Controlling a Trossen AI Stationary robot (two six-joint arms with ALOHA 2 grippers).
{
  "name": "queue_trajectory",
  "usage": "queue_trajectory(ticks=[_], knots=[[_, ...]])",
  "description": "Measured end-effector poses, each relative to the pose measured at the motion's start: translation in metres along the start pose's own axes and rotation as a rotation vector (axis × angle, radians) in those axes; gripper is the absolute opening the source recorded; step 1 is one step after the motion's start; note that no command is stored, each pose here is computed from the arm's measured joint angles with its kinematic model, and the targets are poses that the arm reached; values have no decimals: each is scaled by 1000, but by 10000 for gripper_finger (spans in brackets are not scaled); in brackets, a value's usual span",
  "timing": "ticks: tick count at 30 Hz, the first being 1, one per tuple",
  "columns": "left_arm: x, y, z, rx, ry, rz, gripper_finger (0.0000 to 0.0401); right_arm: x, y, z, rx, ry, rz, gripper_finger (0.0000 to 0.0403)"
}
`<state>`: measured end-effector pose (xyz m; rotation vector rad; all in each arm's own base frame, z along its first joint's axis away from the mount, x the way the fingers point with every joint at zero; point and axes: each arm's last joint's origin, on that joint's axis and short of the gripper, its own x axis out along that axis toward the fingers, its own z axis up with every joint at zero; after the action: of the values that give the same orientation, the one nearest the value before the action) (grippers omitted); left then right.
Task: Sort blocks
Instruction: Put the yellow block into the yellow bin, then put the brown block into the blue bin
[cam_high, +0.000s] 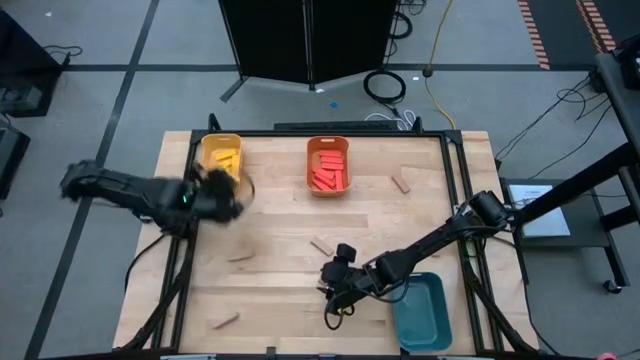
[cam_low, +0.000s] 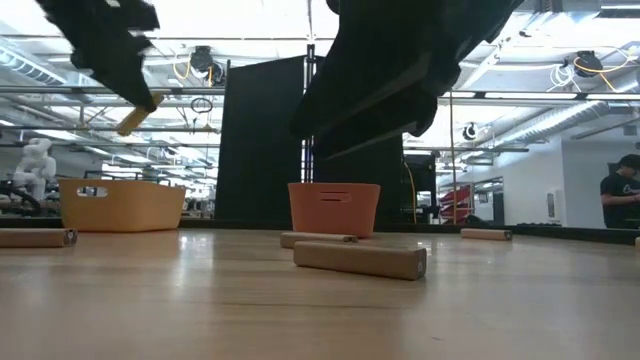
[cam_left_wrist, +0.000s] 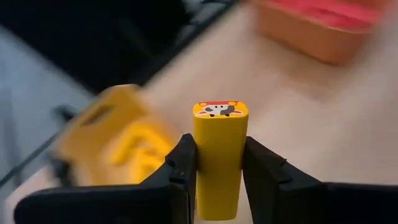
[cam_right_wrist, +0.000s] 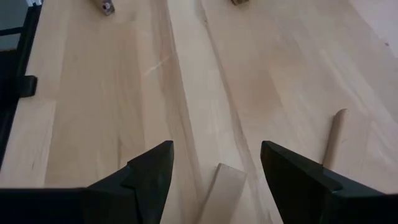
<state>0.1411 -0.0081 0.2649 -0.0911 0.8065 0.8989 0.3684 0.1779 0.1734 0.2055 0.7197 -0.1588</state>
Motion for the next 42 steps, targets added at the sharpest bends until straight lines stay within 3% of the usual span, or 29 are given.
queue_trajectory(ticks=[3,7,14,18,22,29,42], knots=[[16,33,14,-87,49,94,81,0,0,0,-15,-1,-1,233],[35,63,25,-145,144,92,81,0,-1,0,-34,0,-1,233],[77,96,37,-279,261,98,80,0,-1,0,-55,5,-3,233],[107,110,31,-327,421,133,80,0,-1,0,-55,7,-3,233],[133,116,24,-337,551,141,87,0,-1,-1,-54,9,-4,233],[159,113,18,-300,649,109,122,0,0,-1,-35,10,-4,233],[151,112,20,-164,626,3,206,-1,1,-3,29,19,-4,233]])
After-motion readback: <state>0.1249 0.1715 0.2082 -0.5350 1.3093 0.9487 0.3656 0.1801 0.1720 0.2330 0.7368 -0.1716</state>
